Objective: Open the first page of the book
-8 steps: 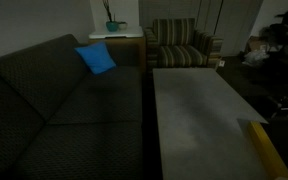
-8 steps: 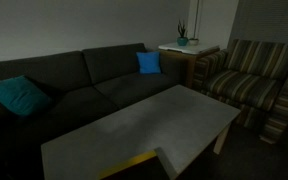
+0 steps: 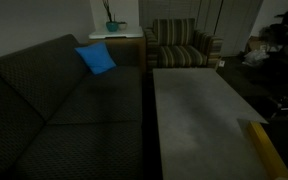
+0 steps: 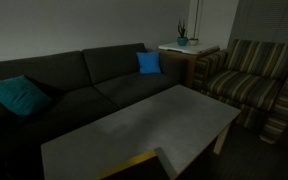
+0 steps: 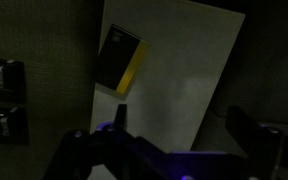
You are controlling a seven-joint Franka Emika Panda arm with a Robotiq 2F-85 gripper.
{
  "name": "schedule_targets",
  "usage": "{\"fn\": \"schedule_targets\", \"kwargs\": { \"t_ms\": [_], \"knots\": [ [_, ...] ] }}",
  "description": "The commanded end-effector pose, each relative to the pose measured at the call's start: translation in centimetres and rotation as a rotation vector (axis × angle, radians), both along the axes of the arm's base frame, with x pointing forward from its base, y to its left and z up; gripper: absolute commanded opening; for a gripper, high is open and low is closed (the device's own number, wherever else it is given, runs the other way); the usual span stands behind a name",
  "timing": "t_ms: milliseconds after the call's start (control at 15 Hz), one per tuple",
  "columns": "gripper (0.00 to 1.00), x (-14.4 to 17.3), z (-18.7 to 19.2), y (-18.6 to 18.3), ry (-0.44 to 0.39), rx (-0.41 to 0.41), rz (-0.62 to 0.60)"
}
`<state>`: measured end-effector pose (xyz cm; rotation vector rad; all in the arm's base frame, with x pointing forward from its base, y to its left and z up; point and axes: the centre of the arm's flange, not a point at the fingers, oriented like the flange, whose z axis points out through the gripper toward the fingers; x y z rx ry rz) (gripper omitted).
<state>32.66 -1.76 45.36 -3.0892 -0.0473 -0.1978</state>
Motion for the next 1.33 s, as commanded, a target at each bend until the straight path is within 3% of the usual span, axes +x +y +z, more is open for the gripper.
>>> {"fn": "schedule_targets", "kwargs": {
  "t_ms": [0,1267],
  "knots": [
    [1.00,0.0,0.0,0.0,0.000,0.000,0.000],
    [1.00,1.1,-1.1,-0.7,0.005,-0.004,0.051]
  ]
}}
